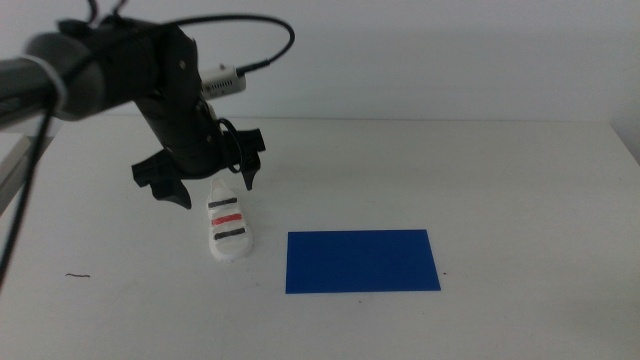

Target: Use one arm to grab the shoe from the table and place it on the mat.

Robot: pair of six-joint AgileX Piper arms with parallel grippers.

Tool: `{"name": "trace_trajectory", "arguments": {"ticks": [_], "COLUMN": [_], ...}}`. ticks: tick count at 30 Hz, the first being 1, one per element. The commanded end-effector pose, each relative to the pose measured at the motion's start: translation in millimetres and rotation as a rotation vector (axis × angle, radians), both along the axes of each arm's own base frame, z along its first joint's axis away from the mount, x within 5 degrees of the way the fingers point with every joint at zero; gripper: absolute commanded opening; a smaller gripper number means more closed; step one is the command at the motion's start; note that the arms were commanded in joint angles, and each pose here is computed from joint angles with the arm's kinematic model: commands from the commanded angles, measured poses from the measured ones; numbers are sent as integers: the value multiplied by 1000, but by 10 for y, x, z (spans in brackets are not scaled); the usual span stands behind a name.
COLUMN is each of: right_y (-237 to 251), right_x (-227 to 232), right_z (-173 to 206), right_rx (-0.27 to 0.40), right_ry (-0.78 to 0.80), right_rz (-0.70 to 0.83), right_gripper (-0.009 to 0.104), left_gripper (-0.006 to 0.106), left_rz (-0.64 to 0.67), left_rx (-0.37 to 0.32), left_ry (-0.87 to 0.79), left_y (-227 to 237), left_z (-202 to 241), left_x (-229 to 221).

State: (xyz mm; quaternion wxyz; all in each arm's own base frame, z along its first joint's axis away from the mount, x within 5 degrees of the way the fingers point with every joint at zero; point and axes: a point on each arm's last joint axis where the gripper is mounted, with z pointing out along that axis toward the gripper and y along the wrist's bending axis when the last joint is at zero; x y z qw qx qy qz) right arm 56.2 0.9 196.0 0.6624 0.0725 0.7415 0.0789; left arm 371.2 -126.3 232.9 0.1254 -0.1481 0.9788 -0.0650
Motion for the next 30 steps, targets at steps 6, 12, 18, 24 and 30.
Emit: {"name": "trace_trajectory", "arguments": {"ticks": [6,12,18,24,30], "right_y": [-1,-1,-1,-1,-1], "right_x": [-2,-2,-2,-2,-2], "right_z": [3,3,3,3,3], "right_rx": [-9,-9,-9,-9,-9], "right_ry": [-12,-12,-12,-12,-12], "right_rz": [0,0,0,0,0], "right_gripper": [79,79,79,79,79], "left_gripper": [94,94,87,36,-2], "left_rz": [-1,-5,1,9,-58], "left_rx": [47,53,55,34,27], "left_ry": [-23,-39,14,-24,-21], "left_y": [-12,-51,-68,-65,-438], "left_z": [-230,-555,-757,-496,-105], "left_x": [153,293,307,258,141]}}
